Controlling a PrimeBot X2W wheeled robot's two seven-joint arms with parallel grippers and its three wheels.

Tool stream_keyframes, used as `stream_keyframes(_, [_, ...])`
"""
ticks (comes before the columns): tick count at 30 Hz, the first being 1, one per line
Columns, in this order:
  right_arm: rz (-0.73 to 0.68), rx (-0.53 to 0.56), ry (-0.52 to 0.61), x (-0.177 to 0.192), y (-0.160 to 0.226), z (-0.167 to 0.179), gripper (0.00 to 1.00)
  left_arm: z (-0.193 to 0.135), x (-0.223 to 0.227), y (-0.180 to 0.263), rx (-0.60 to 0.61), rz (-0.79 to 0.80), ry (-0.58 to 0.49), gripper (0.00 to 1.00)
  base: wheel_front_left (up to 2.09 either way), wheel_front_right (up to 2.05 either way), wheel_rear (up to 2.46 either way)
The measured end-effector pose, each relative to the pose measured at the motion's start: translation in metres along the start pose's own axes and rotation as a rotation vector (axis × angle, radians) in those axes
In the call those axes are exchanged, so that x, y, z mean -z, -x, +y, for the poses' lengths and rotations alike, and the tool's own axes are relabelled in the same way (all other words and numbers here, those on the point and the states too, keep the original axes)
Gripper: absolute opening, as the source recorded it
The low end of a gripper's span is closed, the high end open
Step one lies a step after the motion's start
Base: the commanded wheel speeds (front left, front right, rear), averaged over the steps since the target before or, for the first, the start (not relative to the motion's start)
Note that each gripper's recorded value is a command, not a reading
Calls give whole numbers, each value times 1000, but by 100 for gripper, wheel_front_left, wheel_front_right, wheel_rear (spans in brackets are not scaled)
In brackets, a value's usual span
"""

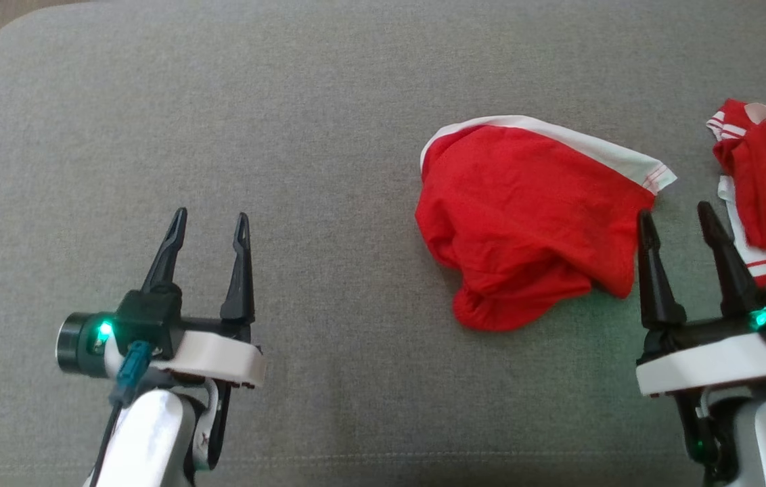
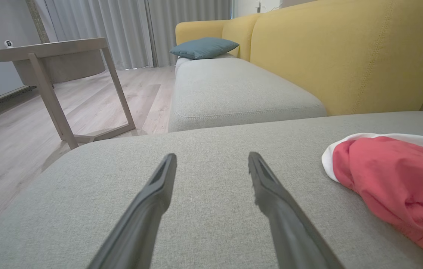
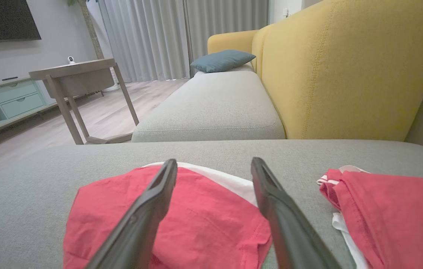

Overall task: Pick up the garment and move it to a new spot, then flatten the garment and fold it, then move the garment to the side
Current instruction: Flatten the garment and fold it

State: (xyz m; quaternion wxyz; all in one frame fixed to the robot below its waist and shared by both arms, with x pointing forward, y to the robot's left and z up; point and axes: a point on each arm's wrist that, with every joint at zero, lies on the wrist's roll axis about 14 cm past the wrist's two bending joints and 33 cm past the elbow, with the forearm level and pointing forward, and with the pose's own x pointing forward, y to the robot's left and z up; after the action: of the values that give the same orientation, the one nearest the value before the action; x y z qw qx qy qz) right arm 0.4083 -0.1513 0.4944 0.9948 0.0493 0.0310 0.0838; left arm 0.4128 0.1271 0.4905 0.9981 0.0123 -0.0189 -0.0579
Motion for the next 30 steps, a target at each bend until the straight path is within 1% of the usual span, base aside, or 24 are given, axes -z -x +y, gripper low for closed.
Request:
stream_keyframes(13, [-7,7,3,-6,3,0,100,-2,0,0,4,0,-3,100,0,0,0])
stream_keyframes(16, [-3,9,2,-5,2,0,100,-10,5,0,37,26,7,100,0,0,0])
stream_keyframes(19, [9,11,-1,0,1,-1,100,-39,14,-1,145,76,46,100,0,0,0])
stream_keyframes(25, [45,36,-3,11,2,-9,100,-126,21,-11,425,183,161,100,0,0,0])
stream_keyframes(28, [52,58,-3,13,4,-16,100,-149,37,-10,493,280,190,100,0,0,0])
stream_keyframes(30, [49,76,-4,12,4,-21,100,-155,52,-10,507,345,196,100,0,0,0])
